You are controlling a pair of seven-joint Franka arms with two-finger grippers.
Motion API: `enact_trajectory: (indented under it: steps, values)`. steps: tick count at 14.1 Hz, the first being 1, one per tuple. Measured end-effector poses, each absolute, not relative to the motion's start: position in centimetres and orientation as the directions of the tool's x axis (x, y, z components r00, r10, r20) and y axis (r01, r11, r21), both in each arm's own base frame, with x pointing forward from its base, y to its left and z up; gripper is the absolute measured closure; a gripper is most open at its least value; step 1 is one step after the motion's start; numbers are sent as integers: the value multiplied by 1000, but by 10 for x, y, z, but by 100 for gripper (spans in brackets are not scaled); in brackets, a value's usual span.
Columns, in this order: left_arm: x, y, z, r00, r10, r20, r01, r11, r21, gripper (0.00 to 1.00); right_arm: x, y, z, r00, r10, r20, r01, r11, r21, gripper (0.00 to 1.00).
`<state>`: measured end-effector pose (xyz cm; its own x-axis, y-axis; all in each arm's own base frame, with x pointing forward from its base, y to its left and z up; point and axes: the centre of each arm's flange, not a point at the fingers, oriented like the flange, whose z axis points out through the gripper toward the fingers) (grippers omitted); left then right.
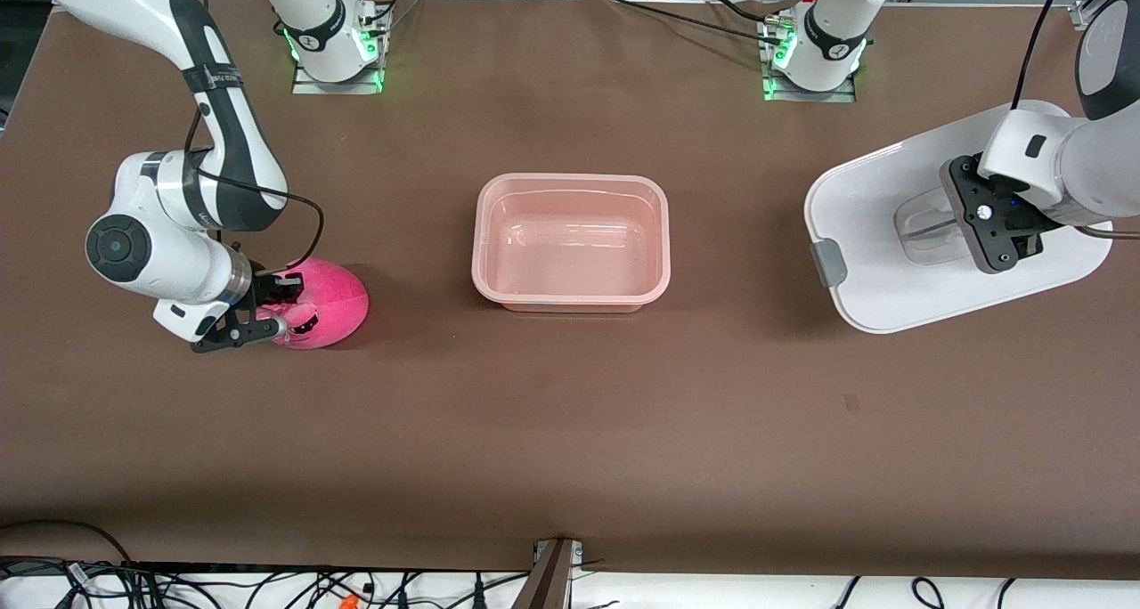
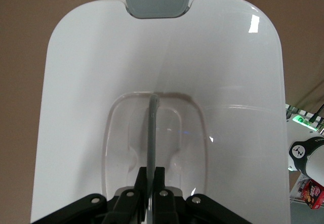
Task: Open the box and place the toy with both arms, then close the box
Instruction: 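Lower the right gripper onto the pink plush toy and grasp it, then carry the pink toy with the right gripper into the pink box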
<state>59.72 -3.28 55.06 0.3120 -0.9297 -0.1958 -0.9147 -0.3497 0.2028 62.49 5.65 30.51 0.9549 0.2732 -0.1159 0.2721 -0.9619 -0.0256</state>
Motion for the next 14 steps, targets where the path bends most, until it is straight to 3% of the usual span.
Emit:
enact_trajectory:
  steps: [4,7,10,14]
  values:
    - [597,-33,550,311,-930,-196,-915,-349,204,93,637,66,336,938,334,-93,333,-942,-31,93]
    - [597,-34,550,310,-930,-196,-915,-348,205,93,643,101,390,881,460,-107,457,-888,-55,93]
    - [597,-35,550,308,-931,-196,-915,-346,206,93,636,167,434,774,627,-90,623,-779,-68,93]
    - [596,-35,550,306,-931,-198,-915,-346,210,93,598,284,473,575,815,-69,812,-579,-72,93]
